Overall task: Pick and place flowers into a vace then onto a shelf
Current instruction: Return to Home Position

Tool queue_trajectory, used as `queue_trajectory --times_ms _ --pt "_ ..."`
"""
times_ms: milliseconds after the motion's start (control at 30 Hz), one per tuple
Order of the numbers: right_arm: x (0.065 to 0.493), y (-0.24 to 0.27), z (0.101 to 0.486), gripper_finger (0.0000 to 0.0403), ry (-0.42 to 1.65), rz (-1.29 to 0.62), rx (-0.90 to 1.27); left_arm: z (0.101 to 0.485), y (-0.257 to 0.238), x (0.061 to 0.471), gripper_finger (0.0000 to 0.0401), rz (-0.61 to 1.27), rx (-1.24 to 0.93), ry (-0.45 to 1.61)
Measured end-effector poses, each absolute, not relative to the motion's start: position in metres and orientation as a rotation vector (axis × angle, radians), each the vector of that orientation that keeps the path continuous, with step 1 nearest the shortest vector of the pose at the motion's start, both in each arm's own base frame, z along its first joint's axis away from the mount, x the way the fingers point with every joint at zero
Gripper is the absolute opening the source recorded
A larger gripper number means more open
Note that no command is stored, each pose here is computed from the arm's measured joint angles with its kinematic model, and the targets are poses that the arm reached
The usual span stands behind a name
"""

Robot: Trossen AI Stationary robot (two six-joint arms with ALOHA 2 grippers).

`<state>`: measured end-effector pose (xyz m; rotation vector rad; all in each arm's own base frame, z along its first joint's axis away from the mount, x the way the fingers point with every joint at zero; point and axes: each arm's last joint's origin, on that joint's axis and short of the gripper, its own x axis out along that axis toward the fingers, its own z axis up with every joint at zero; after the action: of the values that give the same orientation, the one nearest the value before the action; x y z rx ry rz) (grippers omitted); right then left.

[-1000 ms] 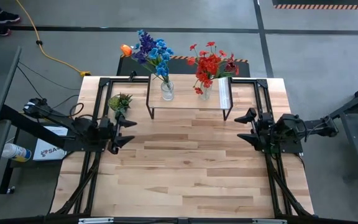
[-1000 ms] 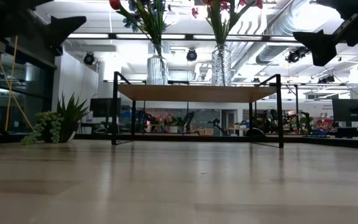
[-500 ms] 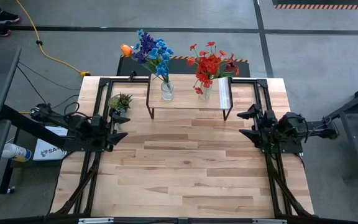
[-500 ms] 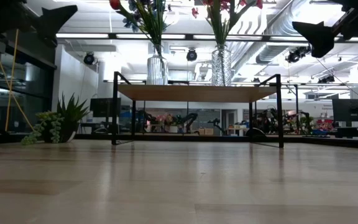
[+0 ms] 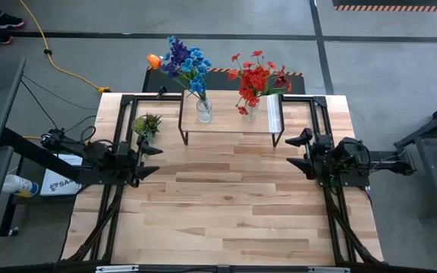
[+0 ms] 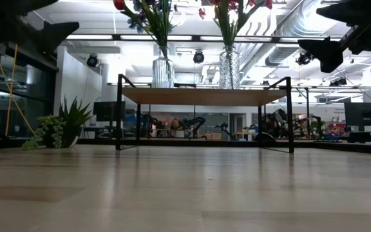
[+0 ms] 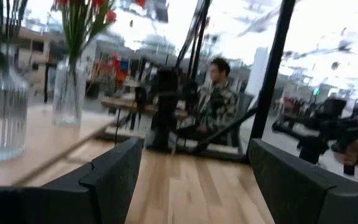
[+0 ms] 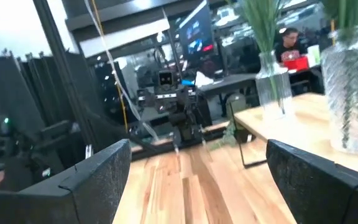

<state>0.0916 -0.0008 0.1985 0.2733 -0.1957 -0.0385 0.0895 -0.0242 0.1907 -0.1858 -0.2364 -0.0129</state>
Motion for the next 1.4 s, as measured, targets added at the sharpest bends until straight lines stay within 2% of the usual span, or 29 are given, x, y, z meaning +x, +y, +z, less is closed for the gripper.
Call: queue_trajectory --times_ms 233,467,967,1400 --pt "0.093 -0.003 0.187 0.0362 -0.075 -0.035 0.265 0.178 -0.023 0.092 0.0330 0.052 -0.192 -0.116" --pt "0.093 -0.006 0.185 0.0362 -0.050 -0.065 0.179 0.173 -0.023 0.092 0.0330 0.077 -0.159 -0.062" --pt "0.093 -0.010 0.180 0.0362 -0.003 -0.126 0.149 0.173 -0.023 0.093 0.0331 0.082 -0.156 -0.061" --pt "0.093 -0.011 0.180 0.0362 -0.013 -0.132 0.181 0.173 -0.023 0.093 0.0330 0.078 -0.266 -0.066"
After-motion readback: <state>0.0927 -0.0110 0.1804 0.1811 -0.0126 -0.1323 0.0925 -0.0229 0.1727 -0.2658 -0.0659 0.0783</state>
